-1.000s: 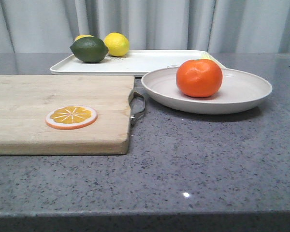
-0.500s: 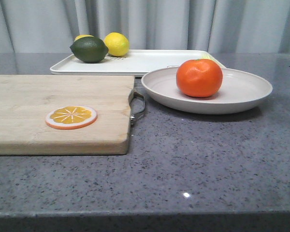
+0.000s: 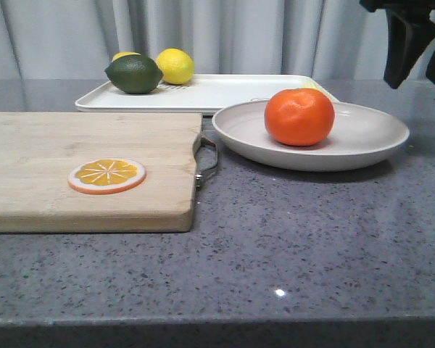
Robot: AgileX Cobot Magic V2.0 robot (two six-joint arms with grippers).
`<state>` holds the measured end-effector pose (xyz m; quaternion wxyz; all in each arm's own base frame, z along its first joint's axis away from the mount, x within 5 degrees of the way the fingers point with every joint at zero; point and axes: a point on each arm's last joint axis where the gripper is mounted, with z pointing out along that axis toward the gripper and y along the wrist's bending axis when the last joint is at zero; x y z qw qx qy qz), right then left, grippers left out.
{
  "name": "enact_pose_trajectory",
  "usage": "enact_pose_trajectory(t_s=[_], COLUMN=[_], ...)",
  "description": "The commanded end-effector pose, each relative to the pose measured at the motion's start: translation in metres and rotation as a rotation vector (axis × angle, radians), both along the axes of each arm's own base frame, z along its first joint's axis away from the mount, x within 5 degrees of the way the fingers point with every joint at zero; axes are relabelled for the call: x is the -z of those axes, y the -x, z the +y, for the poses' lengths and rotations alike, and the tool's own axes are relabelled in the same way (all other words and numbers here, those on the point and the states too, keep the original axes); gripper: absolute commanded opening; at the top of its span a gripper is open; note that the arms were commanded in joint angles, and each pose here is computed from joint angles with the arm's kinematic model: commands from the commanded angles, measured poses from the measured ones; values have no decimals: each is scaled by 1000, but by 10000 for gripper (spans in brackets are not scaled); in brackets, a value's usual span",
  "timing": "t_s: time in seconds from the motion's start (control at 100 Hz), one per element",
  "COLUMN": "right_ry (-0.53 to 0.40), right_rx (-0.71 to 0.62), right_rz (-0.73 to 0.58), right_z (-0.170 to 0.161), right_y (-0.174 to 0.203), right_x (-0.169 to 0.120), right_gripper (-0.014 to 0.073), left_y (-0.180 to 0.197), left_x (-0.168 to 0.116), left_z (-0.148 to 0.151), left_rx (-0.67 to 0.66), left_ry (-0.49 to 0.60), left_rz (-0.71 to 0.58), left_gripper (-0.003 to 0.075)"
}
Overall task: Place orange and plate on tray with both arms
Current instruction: 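Lower the right gripper onto the rim of the white plate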
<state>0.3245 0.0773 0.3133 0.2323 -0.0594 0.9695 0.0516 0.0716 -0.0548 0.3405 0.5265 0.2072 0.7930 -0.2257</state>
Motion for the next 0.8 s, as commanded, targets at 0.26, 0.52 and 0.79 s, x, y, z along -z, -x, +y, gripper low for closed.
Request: enact_pose_trajectory(t_s=[0.26,0.52,0.79], right_ry=[-18,-10,-8], right_rx=[-6,-6,-6], right_rz=[-3,34,40], right_z=[9,10,11], right_y=[-28,-34,-35], right_x=[5,18,20], right_gripper=[402,400,223], left_y=[-1,-1,-1], left_x=[-14,-14,-14], left_z=[0,0,0], left_rx=[-15,-15,-15], left_ry=[66,66,66], left_rz=[-61,-61,-61], left_gripper=[43,42,43])
